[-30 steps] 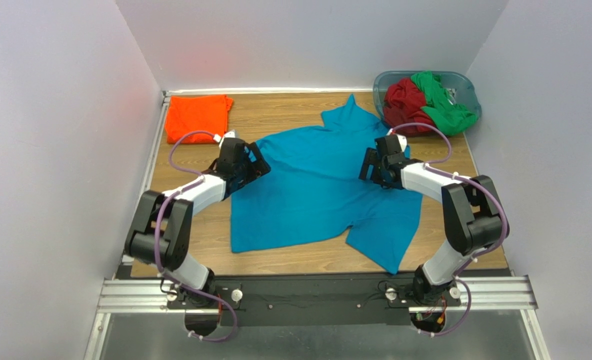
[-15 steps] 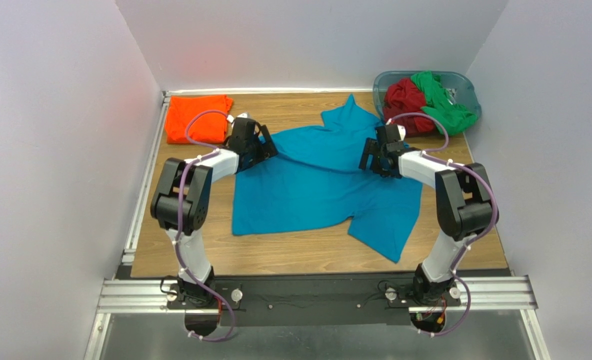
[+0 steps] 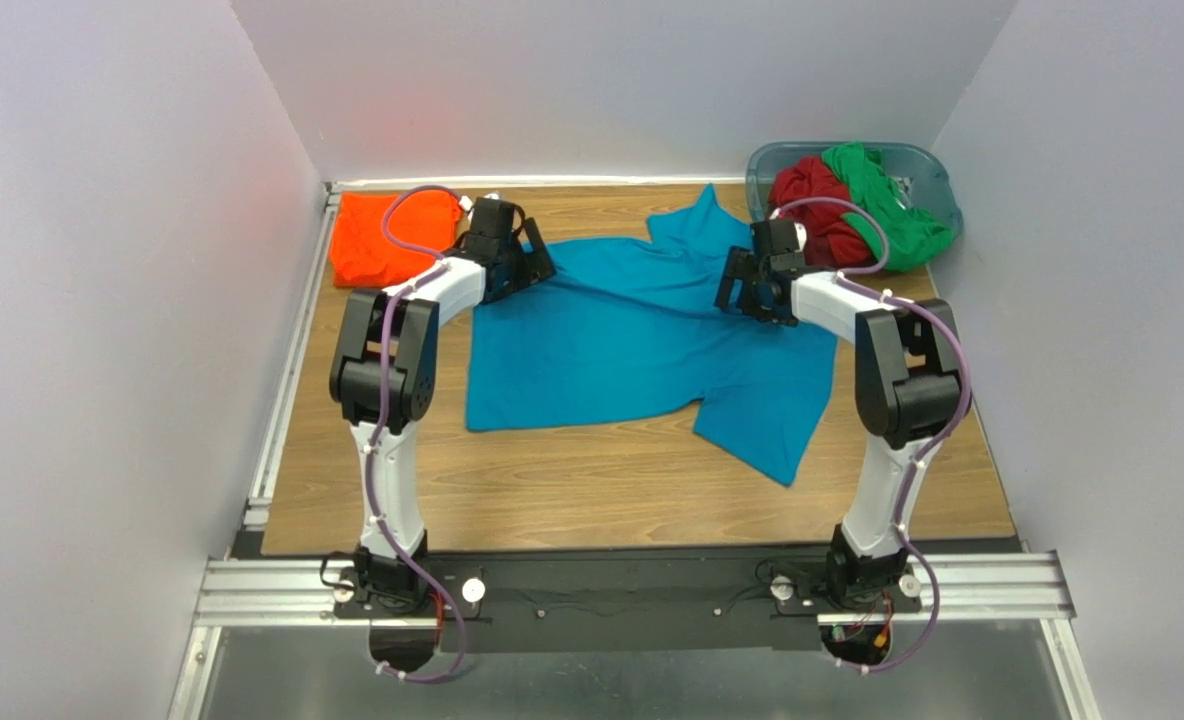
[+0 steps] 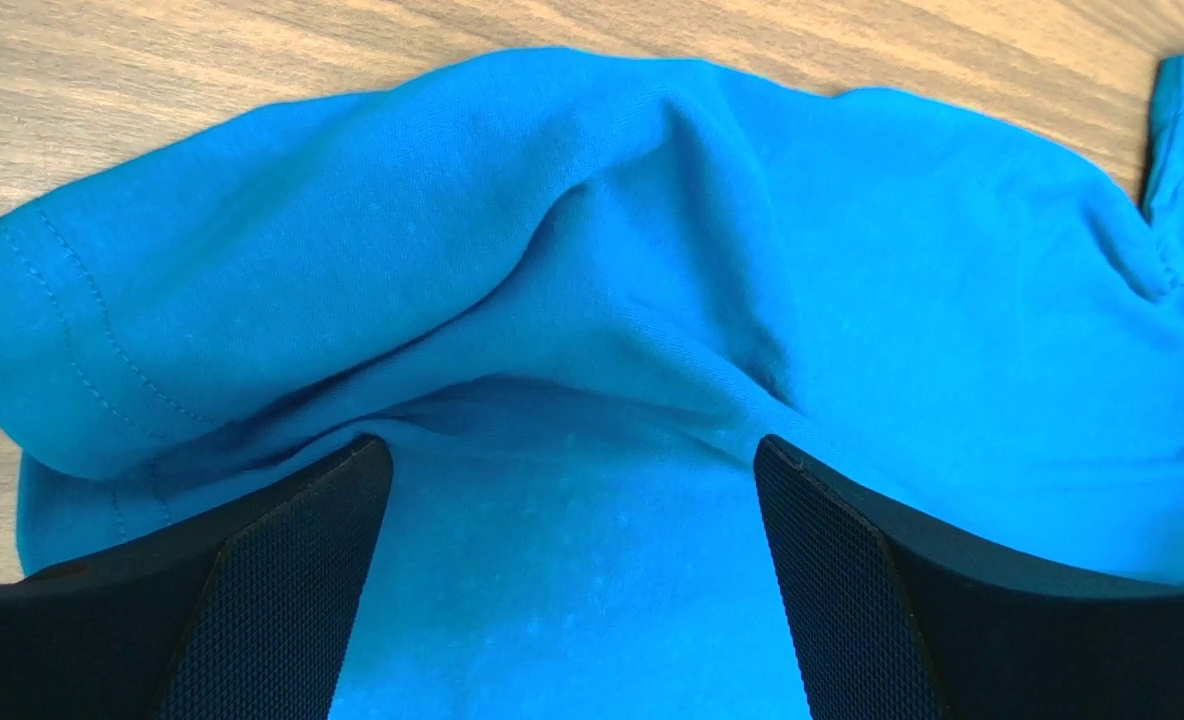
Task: Fold and stack the t-shirts
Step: Flatten the tshirt out
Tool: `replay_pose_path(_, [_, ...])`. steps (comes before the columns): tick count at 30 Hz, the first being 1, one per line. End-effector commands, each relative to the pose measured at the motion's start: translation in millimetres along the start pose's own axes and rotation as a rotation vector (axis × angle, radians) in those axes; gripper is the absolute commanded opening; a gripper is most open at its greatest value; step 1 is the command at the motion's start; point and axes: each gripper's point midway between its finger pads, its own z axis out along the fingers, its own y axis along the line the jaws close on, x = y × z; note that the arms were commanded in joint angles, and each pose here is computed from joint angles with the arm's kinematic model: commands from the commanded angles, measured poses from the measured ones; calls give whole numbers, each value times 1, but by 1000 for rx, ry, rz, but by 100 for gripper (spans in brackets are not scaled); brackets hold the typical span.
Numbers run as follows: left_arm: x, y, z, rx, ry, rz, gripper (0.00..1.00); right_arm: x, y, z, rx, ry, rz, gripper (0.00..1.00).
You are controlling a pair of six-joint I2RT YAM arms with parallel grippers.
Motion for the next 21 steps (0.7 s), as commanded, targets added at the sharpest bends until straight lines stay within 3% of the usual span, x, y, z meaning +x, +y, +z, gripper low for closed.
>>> replay_pose_path(1, [-5, 10, -8, -57, 6, 30, 98, 22, 0, -2, -35, 100, -20, 100])
replay_pose_path(8, [-37, -17, -72, 11, -119, 21, 98, 1, 10, -55, -127, 20, -26, 100])
replay_pose_path(12, [-28, -10, -115, 16, -162, -9, 98, 6, 7, -88, -164, -12, 10, 100])
replay_pose_path(14, [10, 11, -130, -6, -121, -26, 98, 12, -5, -102, -131, -38, 53, 100])
replay_pose_path(17, [28, 22, -157, 4, -133, -49, 98, 11, -15, -126, -119, -96, 91, 100])
replay_pose_path(21, [87, 63, -180, -45, -85, -129, 98, 30, -37, -143, -69, -135, 184, 100])
